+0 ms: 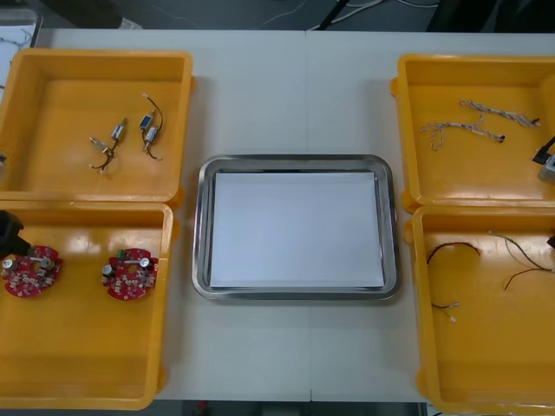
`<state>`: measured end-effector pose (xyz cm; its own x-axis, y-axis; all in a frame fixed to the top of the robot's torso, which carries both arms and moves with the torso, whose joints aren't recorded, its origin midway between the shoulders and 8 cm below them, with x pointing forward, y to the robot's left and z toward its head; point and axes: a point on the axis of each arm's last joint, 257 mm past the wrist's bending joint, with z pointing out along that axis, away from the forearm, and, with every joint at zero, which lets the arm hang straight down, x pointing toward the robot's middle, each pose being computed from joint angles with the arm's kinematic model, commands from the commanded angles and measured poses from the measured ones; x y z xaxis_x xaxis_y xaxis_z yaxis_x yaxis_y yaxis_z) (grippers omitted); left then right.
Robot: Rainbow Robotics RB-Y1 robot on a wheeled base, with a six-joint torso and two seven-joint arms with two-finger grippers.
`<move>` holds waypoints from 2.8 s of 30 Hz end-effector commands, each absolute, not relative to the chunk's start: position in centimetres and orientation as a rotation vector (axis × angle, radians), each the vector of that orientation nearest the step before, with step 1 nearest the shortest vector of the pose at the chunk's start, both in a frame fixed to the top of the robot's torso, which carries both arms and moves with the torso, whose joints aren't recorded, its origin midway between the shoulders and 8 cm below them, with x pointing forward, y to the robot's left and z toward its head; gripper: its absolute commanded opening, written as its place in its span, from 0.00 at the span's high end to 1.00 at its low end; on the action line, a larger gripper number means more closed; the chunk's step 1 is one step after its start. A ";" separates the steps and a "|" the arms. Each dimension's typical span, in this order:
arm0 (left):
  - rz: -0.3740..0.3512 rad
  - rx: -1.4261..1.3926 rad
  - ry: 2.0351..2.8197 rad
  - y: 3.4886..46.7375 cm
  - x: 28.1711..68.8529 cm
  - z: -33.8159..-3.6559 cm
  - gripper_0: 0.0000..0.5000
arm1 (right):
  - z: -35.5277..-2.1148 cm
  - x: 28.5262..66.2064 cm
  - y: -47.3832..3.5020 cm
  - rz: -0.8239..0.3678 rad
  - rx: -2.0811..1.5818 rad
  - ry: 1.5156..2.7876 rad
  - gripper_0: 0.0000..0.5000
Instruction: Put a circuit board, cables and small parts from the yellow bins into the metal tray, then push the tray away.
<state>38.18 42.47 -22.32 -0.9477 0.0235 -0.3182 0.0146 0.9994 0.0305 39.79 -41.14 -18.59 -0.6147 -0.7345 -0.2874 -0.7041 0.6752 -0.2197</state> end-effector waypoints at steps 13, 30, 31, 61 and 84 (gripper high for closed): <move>0.070 0.061 2.702 39.5 41.8 -24.3 0.00 | -21.1 39.8 -43.8 -0.230 -1.313 2.354 0.00; 0.093 0.091 2.683 41.0 40.1 -26.4 0.00 | -23.4 39.0 -44.8 -0.305 -1.496 2.232 0.00; 0.098 0.088 2.680 41.2 40.0 -26.5 0.00 | -23.5 39.0 -44.9 -0.312 -1.496 2.232 0.00; 0.099 0.092 2.686 40.8 39.4 -28.4 0.12 | -30.5 39.8 -46.1 -0.394 -1.518 2.241 0.00; 0.126 0.099 2.688 40.5 39.3 -29.1 0.62 | -31.9 40.6 -45.2 -0.381 -1.531 2.223 0.00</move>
